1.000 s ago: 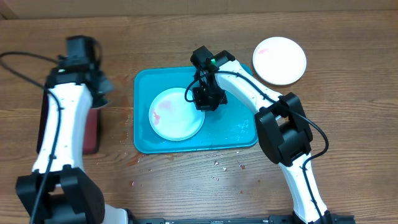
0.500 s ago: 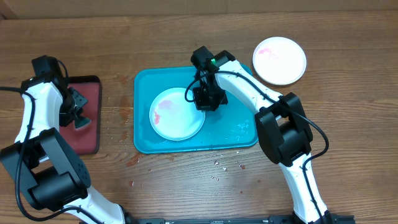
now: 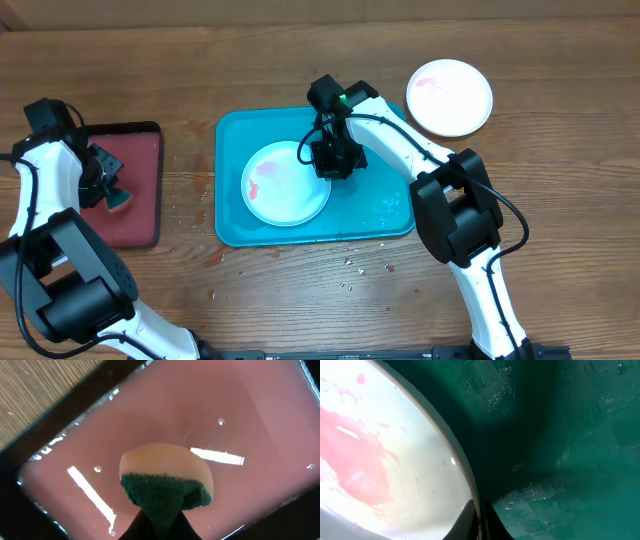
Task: Clean dirty plates on tray and stack at the side
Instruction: 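Return the left gripper to the basin and drop the sponge in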
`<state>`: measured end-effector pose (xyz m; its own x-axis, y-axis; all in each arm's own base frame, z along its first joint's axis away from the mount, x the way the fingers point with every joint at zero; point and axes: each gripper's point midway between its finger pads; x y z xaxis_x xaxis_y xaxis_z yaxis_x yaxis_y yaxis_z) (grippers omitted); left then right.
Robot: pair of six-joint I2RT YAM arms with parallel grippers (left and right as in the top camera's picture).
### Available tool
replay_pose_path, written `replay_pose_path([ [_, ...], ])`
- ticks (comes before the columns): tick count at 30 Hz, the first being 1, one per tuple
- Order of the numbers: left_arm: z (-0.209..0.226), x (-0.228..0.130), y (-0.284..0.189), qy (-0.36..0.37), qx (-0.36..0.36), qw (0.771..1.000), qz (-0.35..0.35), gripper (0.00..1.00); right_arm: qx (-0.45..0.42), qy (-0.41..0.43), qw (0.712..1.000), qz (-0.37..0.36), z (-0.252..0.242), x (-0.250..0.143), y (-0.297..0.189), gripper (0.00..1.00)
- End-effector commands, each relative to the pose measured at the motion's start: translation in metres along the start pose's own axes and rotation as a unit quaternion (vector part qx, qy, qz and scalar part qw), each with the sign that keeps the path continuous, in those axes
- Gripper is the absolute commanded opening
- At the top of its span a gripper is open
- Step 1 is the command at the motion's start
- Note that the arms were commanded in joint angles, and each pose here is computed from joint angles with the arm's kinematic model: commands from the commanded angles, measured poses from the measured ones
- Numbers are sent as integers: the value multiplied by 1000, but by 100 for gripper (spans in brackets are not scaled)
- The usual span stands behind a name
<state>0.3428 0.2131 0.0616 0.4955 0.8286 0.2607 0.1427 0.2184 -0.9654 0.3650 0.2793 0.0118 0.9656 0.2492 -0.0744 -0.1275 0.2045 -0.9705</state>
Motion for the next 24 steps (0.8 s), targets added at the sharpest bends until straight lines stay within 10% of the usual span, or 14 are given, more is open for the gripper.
replay_pose_path([
  [1,-4,-17,18,-4,-7,999,36,11,-21,2,1000,-11,-9,1,-9,4],
  [9,-7,-18,22,-5,-15,999,43,31,-23,2,1000,-7,-10,-1,-9,4],
  [24,-26,18,-94,-28,-117,992,30,32,-110,4,990,-86,-12,22,-86,4],
])
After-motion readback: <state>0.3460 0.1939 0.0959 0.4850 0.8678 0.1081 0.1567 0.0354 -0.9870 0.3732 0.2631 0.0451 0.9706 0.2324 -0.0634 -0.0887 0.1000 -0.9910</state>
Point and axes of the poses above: each gripper's point midway between its finger pads, its own y axis out along the fingers, its own z axis along the line the jaws close on, x = y × z, and after that the axes turned 2 degrees about -y, right-handed
